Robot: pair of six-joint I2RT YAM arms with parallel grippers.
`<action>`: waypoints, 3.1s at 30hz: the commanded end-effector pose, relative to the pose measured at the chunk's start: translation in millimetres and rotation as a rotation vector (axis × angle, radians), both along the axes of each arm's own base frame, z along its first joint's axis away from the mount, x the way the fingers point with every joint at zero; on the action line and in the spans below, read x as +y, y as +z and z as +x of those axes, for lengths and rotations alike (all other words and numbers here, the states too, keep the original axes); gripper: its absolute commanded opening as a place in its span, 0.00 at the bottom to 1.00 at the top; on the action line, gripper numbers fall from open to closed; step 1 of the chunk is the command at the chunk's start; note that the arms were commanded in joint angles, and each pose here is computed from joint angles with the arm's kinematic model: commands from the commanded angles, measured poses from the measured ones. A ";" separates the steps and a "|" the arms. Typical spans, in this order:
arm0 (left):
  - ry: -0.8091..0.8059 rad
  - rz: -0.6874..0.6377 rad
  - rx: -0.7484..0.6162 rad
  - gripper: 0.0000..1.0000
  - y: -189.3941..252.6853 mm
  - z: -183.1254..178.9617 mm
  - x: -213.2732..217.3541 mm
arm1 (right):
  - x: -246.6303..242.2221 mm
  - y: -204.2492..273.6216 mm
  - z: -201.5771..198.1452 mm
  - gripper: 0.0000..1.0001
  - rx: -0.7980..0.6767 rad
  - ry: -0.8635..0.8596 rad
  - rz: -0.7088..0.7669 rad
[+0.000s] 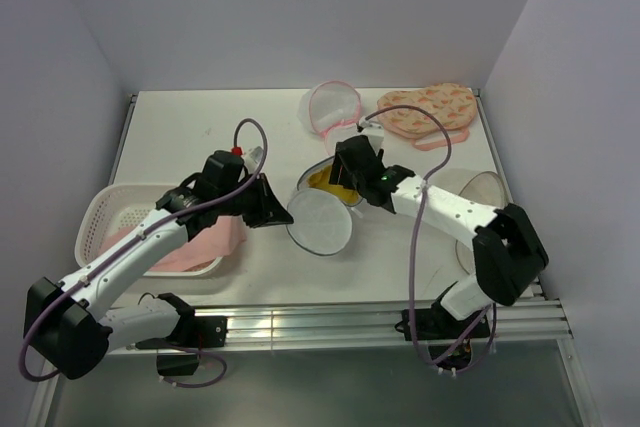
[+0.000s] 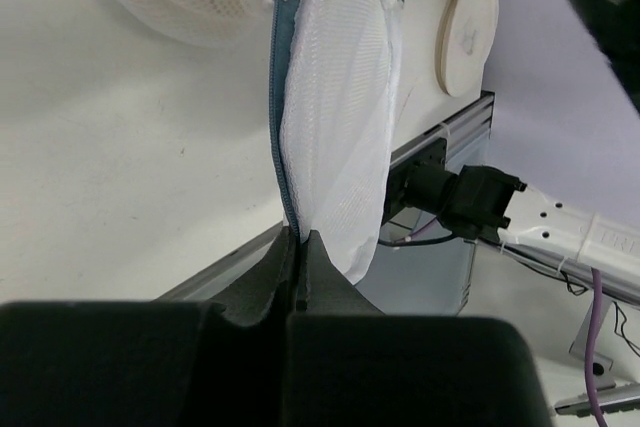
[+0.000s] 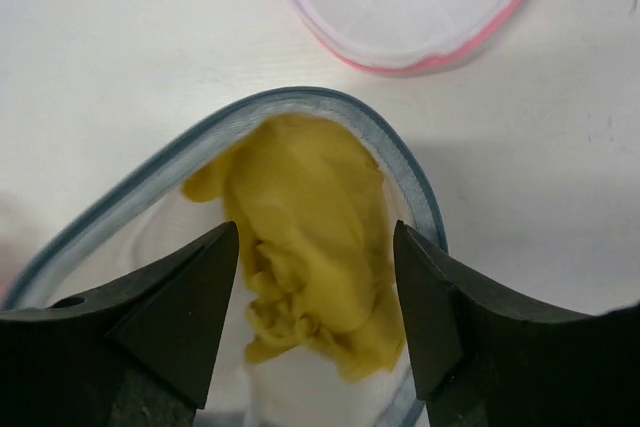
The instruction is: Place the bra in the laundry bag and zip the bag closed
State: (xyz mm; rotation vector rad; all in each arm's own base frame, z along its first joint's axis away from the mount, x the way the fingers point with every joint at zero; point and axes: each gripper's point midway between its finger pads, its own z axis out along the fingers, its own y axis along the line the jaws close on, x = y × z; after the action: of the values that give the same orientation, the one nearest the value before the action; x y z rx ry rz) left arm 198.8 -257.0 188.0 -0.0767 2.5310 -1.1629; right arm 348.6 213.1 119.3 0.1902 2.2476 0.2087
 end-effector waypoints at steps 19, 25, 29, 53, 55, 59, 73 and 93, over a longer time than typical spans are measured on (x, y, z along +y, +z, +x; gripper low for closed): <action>0.162 0.100 -0.119 0.00 7.0 63.4 46.1 | -20.5 54.1 1.3 0.73 -0.080 0.012 0.070; 0.238 0.166 -0.184 0.12 17.6 101.0 55.9 | -7.0 43.3 8.4 0.71 -0.048 0.042 0.098; 0.263 0.192 -0.190 0.14 16.9 130.9 52.4 | 0.5 33.8 14.2 0.71 -0.028 0.054 0.098; 0.447 0.304 -0.178 0.41 0.0 209.1 107.5 | 11.0 38.4 20.0 0.70 -0.015 0.110 0.135; 0.493 0.309 -0.192 0.42 5.9 204.8 114.9 | 9.9 42.3 17.8 0.70 -0.021 0.116 0.139; 0.651 0.369 -0.222 0.45 18.8 178.3 149.7 | 11.4 49.4 10.3 0.70 -0.030 0.138 0.166; 0.706 0.455 -0.122 0.49 -29.6 88.2 183.4 | 11.3 68.9 -32.4 0.69 -0.068 0.229 0.281; 0.561 0.742 -0.117 0.41 -48.2 46.8 156.7 | 3.8 66.5 -53.8 0.68 -0.074 0.252 0.306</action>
State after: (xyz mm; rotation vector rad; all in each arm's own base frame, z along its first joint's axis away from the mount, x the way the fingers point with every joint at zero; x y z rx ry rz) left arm 242.1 -107.4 127.6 -0.4615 2.4655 -0.0861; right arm 295.2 216.0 168.0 0.0647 2.2169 0.6513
